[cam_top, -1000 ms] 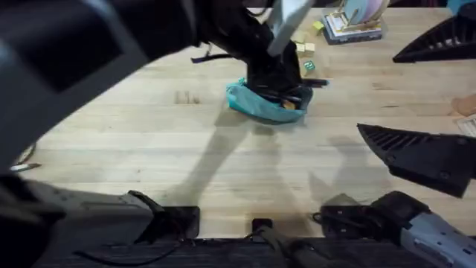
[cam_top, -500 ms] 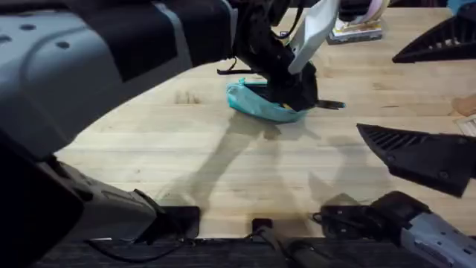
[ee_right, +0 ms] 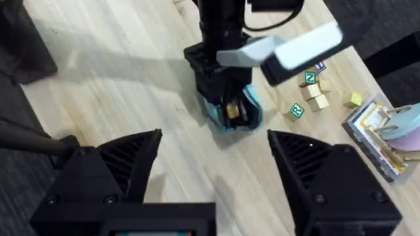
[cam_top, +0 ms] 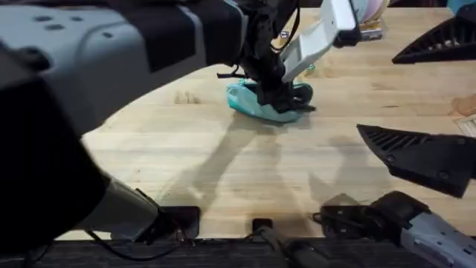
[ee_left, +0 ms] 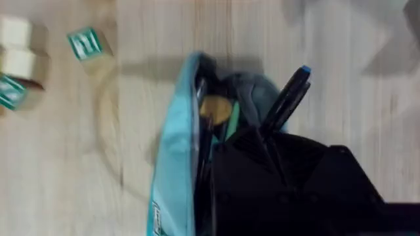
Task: Unzip the bag, pick up the pens from the table one at a time and place them inside, then zip the bag closed.
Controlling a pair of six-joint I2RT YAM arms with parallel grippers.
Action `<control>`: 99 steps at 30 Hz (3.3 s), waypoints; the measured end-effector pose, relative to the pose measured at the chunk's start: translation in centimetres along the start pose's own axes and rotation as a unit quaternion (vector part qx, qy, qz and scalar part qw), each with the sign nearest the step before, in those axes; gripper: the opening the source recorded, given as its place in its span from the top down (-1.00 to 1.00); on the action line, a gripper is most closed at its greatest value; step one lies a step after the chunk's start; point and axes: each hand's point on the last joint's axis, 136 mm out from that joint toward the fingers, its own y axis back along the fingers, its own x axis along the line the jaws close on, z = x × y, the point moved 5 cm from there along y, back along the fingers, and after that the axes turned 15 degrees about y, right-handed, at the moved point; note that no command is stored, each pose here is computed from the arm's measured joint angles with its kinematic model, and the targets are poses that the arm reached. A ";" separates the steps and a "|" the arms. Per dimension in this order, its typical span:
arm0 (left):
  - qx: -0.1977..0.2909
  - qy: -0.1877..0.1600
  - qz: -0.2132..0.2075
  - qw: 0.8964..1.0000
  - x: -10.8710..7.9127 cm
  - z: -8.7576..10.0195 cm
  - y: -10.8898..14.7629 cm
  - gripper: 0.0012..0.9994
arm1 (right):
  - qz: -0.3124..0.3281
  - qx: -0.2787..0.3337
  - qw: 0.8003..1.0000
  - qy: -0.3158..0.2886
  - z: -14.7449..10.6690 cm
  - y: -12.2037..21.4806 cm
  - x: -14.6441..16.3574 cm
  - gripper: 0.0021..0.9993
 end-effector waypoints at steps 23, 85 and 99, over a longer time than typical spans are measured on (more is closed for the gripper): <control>0.089 0.033 0.031 0.995 2.0 -3.3 -3.0 0.92 | 0.000 0.000 1.000 0.000 0.0 0.0 0.0 -1.00; -0.073 0.110 0.184 0.974 7.1 -9.7 21.1 -0.99 | 0.018 0.030 0.965 -0.260 2.0 -9.2 -5.5 -1.00; -0.085 0.140 0.129 0.978 11.4 -13.9 18.8 -0.99 | 0.003 0.007 0.901 -0.434 3.2 -13.6 -8.5 -1.00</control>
